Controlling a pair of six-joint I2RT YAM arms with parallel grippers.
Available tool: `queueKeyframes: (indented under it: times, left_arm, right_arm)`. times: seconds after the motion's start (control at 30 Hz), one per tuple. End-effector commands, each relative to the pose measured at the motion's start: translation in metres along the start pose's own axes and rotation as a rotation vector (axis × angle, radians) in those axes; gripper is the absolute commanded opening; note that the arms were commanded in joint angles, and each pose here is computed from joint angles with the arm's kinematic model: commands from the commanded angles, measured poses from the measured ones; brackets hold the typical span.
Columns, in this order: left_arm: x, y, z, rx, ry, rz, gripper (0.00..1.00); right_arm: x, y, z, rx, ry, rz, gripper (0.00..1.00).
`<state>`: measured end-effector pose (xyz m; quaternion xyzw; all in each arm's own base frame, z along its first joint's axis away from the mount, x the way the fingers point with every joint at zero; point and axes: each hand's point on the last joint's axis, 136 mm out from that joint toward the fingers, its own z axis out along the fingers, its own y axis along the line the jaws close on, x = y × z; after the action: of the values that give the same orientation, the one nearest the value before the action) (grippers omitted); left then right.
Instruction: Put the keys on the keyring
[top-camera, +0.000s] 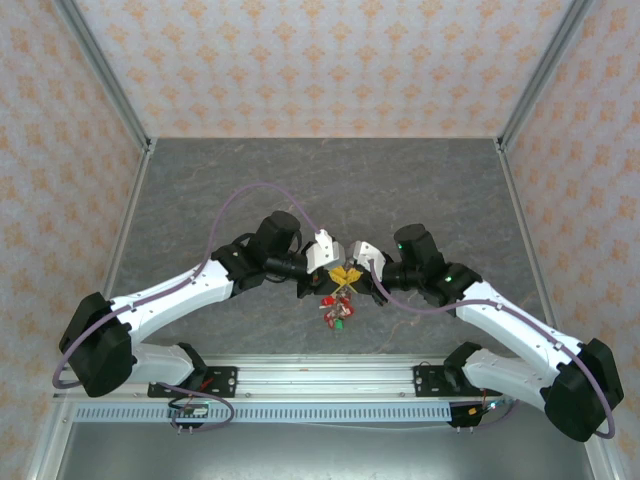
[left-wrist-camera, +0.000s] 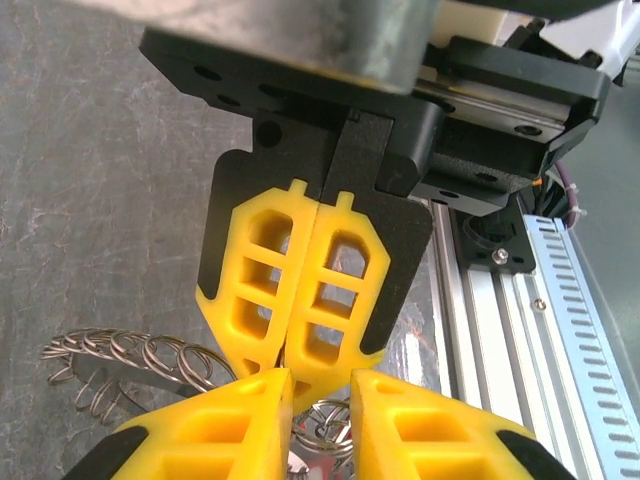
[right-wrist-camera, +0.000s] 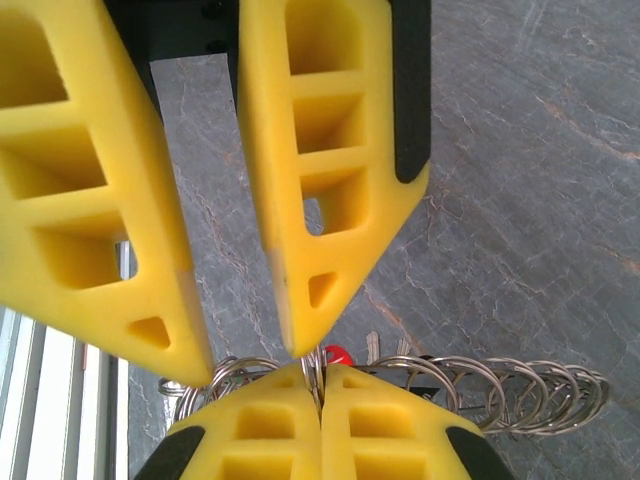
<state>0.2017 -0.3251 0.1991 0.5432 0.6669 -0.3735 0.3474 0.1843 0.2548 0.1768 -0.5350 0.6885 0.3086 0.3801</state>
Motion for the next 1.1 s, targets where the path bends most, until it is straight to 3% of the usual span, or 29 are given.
queueKeyframes:
  times: [0.0,0.1,0.4,1.07]
  left_arm:
    - [0.012,0.0,0.001,-0.005,0.077,0.003,0.18]
    - [0.014,0.003,0.002,-0.016,0.087,0.005,0.16]
    - [0.014,0.01,-0.004,-0.093,0.038,0.016,0.22]
    - [-0.001,0.012,-0.004,-0.101,-0.027,0.015,0.31]
  right_arm:
    - [-0.037,-0.002,-0.009,0.012,-0.107,-0.086,0.0]
    - [-0.038,-0.001,-0.009,0.008,-0.112,-0.087,0.0]
    - [-0.039,0.0,-0.012,0.014,-0.119,-0.093,0.0]
    - [-0.043,0.01,-0.013,-0.038,-0.149,-0.095,0.0]
